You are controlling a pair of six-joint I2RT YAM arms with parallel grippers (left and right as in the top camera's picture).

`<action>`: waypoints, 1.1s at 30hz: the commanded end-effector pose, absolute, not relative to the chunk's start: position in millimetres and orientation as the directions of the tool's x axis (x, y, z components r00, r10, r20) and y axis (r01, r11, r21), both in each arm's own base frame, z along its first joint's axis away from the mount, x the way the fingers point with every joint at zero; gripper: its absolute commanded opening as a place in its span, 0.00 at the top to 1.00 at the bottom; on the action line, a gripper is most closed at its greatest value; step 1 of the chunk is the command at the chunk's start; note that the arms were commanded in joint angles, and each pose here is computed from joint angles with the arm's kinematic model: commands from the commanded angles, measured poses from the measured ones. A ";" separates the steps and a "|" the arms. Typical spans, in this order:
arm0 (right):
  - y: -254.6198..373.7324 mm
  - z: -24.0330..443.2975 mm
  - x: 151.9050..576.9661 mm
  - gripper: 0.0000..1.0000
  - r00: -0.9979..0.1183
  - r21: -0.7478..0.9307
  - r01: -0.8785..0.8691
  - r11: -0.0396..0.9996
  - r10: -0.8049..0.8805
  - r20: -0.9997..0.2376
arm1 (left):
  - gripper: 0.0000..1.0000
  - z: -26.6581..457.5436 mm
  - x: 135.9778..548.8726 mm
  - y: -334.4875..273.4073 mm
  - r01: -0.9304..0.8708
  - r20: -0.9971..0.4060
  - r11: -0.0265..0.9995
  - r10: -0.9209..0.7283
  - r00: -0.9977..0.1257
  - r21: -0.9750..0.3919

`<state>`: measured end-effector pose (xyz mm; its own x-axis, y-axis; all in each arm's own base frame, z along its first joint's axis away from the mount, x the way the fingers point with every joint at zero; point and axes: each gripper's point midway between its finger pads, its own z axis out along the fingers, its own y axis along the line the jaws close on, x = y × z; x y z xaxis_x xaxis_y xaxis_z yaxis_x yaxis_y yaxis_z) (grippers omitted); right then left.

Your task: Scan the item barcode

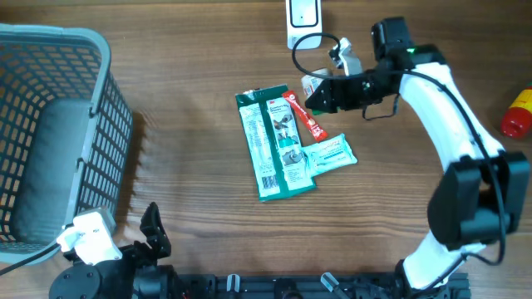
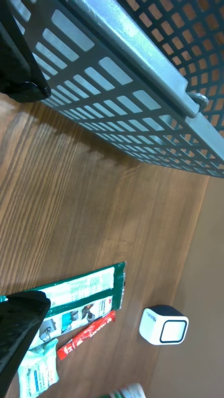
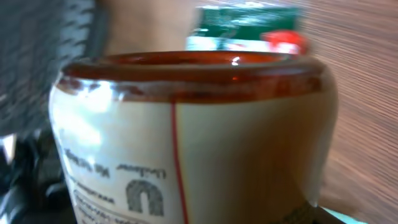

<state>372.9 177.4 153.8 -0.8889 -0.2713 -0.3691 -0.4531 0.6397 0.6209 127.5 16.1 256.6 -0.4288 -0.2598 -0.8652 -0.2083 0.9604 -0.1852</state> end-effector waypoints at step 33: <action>91.8 14.5 443.2 0.14 -0.953 -0.101 -0.189 0.977 -0.208 -0.221 | 0.00 257.8 127.1 14.1 -0.198 -0.866 0.961 -0.263 -0.424 -0.195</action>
<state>436.4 96.5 7.8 -0.9436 -0.2632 -0.2008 -0.2597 0.9647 -0.0440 127.5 16.1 256.5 -0.4291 -0.2598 -0.8651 -0.2084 0.9604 -0.1851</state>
